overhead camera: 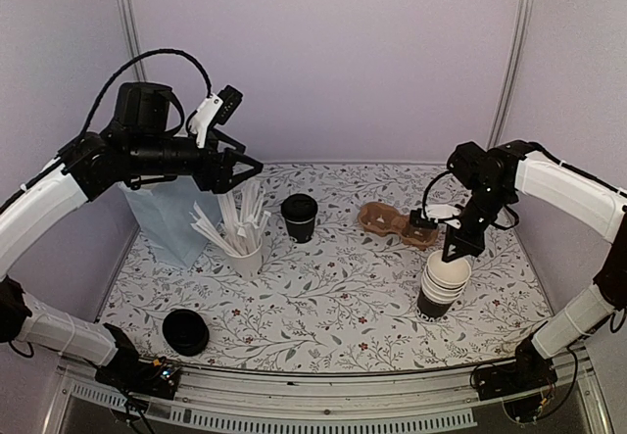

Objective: Pack the takeout coffee

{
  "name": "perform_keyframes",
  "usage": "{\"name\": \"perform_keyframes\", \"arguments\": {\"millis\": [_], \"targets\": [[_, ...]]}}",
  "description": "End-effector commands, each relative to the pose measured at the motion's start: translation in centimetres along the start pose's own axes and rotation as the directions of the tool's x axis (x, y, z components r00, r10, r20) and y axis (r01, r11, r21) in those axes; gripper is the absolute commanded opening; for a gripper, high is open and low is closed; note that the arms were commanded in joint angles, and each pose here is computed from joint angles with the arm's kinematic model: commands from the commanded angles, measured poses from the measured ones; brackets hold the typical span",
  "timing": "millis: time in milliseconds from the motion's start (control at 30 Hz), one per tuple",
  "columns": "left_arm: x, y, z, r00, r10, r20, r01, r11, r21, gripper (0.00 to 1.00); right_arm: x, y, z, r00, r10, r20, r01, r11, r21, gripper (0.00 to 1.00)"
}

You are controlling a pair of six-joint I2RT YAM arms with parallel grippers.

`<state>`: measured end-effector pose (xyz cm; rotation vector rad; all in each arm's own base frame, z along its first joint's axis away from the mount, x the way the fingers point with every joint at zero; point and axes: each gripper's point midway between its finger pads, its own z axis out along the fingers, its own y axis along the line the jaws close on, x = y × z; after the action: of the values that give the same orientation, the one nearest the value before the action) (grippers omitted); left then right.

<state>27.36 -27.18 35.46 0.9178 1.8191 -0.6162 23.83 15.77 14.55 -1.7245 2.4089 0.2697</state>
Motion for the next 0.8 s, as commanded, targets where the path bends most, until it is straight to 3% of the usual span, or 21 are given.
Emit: {"name": "perform_keyframes", "arguments": {"millis": [0, 400, 767], "targets": [[-0.3, -0.7, 0.6, 1.0, -0.001, 0.023, 0.0, 0.999, 0.042, 0.71, 0.7, -2.6, -0.4, 0.999, 0.036, -0.016, -0.035, 0.996, 0.079, 0.03], [0.2, -1.3, 1.5, 1.0, -0.002, 0.022, 0.001, 0.997, 0.078, 0.71, 5.7, -12.9, -3.8, 0.963, 0.266, 0.044, -0.269, 0.936, 0.228, 0.0], [0.5, -1.6, 2.1, 1.0, -0.008, 0.012, 0.007, 0.995, 0.095, 0.71, 8.8, -19.0, -3.8, 0.898, 0.423, 0.123, -0.439, 0.881, 0.176, 0.03]]}}
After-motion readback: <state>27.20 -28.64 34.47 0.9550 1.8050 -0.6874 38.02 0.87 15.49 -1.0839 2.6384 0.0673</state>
